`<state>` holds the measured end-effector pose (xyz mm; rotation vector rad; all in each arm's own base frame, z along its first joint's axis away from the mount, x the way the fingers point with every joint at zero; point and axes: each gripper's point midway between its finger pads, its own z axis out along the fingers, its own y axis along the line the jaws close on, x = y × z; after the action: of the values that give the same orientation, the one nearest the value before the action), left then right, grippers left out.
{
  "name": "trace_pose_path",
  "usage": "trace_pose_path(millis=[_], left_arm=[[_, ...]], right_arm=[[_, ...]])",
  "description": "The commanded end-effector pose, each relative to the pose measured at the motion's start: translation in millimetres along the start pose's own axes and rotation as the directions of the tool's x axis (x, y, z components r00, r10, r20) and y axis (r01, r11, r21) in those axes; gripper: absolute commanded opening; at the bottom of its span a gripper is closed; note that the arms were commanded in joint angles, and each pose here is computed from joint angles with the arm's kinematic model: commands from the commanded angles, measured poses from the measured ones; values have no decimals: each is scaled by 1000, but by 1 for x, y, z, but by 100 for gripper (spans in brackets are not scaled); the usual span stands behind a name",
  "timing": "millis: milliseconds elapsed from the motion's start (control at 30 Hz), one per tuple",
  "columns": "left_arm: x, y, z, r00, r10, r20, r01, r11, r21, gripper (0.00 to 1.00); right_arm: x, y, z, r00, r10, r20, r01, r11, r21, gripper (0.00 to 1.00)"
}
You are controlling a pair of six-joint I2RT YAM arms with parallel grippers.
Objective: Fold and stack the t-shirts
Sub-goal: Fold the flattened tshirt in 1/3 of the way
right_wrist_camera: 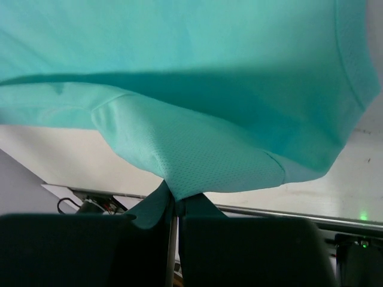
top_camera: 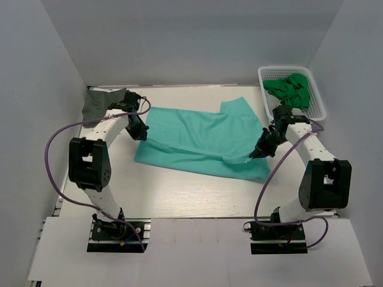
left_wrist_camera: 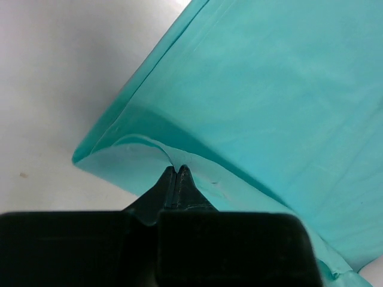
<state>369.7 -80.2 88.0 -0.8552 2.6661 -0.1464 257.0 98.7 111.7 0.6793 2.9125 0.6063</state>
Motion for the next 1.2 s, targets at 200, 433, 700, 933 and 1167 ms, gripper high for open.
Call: trace_pose_path(millis=[200, 433, 700, 933, 1167], left_arm=[[-61, -46, 19, 989, 3, 147, -16, 997, 81, 0], [-91, -64, 34, 990, 12, 139, -12, 1000, 0, 82], [-68, -69, 3, 991, 53, 124, -64, 994, 89, 100], [-5, -68, 26, 996, 94, 10, -93, 969, 229, 100], [32, -13, 65, 995, 62, -80, -60, 998, 34, 100]], right_arm=[[-76, 6, 14, 996, 28, 83, -24, 999, -41, 14], [-132, 20, 12, 992, 1, 126, 3, 999, -35, 77], [-95, 25, -9, 973, -104, 207, 123, 989, -82, 90], [-28, 14, 36, 978, -180, 106, 195, 970, -143, 90], [-28, -36, 72, 993, -79, 84, 76, 996, 39, 90]])
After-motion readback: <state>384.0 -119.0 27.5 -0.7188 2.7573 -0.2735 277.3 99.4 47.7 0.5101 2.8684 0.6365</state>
